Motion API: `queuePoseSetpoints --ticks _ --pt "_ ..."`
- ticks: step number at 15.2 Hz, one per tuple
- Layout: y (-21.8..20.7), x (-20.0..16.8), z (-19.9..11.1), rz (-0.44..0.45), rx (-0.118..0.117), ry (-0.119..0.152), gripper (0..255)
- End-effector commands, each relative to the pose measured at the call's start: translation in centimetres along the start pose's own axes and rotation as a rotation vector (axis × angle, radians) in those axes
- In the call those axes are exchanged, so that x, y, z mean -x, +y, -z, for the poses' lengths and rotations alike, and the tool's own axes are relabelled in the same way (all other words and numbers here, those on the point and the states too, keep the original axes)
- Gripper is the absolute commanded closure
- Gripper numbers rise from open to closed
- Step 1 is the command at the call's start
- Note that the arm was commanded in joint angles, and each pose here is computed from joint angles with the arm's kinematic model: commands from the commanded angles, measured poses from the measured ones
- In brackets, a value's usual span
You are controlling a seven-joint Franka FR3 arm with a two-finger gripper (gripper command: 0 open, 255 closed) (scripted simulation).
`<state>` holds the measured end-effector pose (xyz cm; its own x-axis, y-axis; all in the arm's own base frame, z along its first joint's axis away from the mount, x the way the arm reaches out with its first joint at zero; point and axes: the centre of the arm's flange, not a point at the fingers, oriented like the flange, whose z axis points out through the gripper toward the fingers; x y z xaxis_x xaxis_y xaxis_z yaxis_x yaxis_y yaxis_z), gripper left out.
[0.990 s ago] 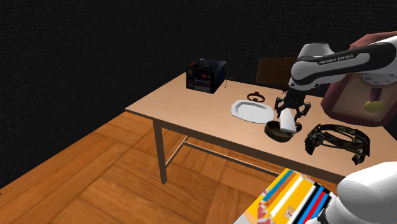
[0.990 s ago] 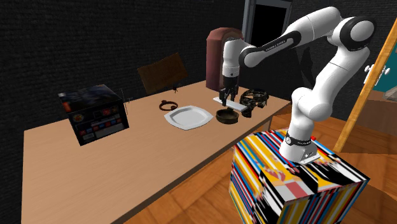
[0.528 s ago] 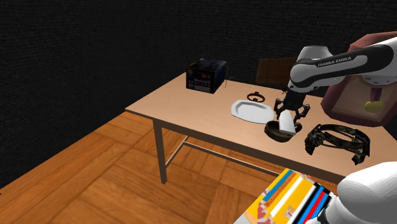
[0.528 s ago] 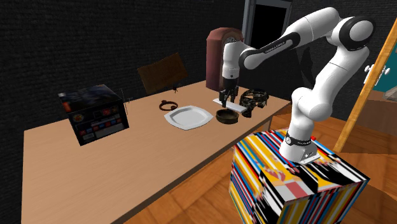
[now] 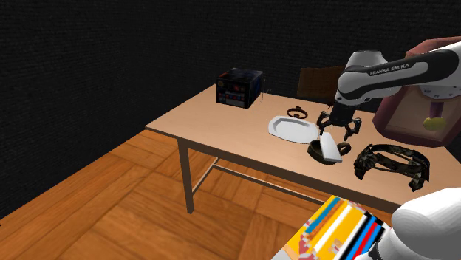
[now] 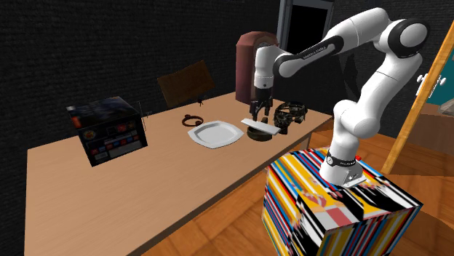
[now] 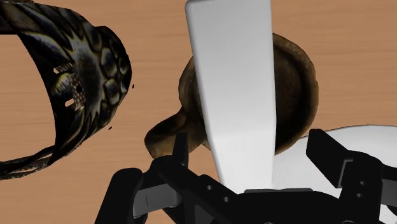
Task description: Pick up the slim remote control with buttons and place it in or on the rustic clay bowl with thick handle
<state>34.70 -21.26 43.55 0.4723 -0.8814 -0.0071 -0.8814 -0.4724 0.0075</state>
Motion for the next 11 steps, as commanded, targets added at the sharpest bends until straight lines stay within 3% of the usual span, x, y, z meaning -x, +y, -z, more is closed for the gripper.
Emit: queuePoseSetpoints --ticks 1,3,11 --pt "0.0 0.1 1.9 0.000 0.000 -0.001 0" --pt "0.0 0.1 4.3 0.000 0.000 -0.001 0" --pt "0.0 0.1 4.3 0.000 0.000 -0.001 0"
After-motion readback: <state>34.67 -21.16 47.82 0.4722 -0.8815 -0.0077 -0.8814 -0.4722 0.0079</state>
